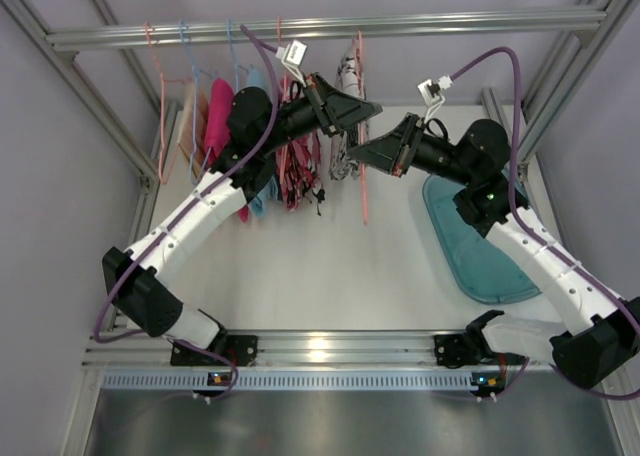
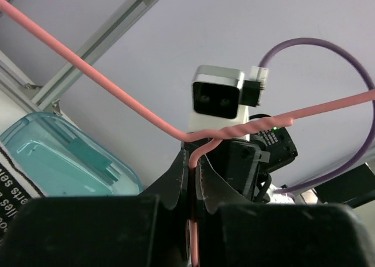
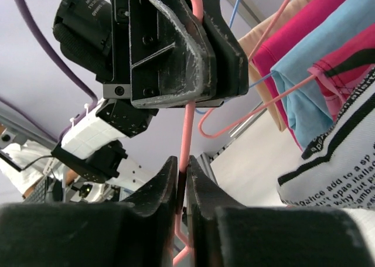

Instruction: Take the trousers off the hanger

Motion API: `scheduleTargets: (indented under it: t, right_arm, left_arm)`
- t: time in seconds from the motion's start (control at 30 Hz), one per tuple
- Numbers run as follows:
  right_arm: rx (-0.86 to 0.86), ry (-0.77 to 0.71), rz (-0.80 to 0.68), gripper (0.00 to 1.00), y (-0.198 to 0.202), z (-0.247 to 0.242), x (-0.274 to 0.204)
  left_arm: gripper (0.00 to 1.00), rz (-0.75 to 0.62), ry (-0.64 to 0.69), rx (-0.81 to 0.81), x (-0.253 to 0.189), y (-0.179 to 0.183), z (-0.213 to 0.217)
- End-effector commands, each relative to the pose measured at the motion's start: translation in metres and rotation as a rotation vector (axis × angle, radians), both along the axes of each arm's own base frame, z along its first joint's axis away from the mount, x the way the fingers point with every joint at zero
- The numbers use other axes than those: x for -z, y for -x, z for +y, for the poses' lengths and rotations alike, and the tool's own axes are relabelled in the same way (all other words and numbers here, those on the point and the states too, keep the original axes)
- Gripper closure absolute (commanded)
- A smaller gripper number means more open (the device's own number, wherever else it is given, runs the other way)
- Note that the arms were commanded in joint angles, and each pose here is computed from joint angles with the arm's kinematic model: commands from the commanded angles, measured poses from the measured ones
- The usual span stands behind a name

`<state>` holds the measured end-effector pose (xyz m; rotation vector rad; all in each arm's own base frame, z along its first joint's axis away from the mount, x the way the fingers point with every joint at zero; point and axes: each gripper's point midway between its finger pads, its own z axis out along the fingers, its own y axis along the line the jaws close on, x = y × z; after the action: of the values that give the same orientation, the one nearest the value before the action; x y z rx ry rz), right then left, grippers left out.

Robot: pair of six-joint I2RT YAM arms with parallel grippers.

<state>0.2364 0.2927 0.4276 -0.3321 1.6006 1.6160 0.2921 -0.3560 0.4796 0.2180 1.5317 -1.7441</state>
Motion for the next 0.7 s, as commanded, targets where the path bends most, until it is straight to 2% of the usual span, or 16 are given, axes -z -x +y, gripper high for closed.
scheduleTargets:
  t: [0.0, 0.07, 0.1, 0.13, 0.17, 0.2, 0.27, 0.4, 0.5, 0.67]
  right_arm:
    - [0.091, -0.059, -0.281, 0.75, 0.007, -0.019, -0.051]
    - [0.131, -0.052, -0.293, 0.48, 0.002, -0.025, -0.048]
    - [0.155, -0.049, -0.314, 0.30, 0.000, -0.029, -0.048]
    - [0.205, -0.052, -0.317, 0.17, -0.004, -0.038, -0.046]
    - [0.239, -0.050, -0.317, 0.08, -0.006, -0.044, -0.044]
    - [0.281, -0.043, -0.332, 0.04, -0.009, -0.051, -0.043]
    - [0.372, -0.017, -0.353, 0.02, -0.013, -0.069, -0.040]
    - [0.474, 0.123, -0.535, 0.01, -0.007, -0.091, -0.032]
    - [0.511, 0.273, -0.574, 0.01, -0.008, -0.102, 0.004]
    - [0.534, 0.354, -0.670, 0.01, -0.001, -0.112, 0.043]
  left_arm:
    - [1.00, -0.093, 0.092, 0.012, -0.036, 0.016, 0.007]
    - [1.00, -0.089, 0.103, 0.008, -0.041, 0.015, 0.008]
    - [1.00, -0.086, 0.107, 0.009, -0.043, 0.015, 0.009]
    - [1.00, -0.081, 0.110, 0.013, -0.044, 0.016, 0.009]
    - [1.00, -0.083, 0.113, 0.017, -0.046, 0.017, 0.009]
    - [1.00, -0.083, 0.114, 0.017, -0.047, 0.018, 0.010]
    - [1.00, -0.077, 0.116, 0.031, -0.048, 0.021, 0.010]
    - [1.00, -0.066, 0.131, 0.044, -0.055, 0.024, 0.011]
    - [1.00, -0.057, 0.144, 0.055, -0.061, 0.024, 0.010]
    - [1.00, -0.052, 0.151, 0.067, -0.066, 0.022, 0.007]
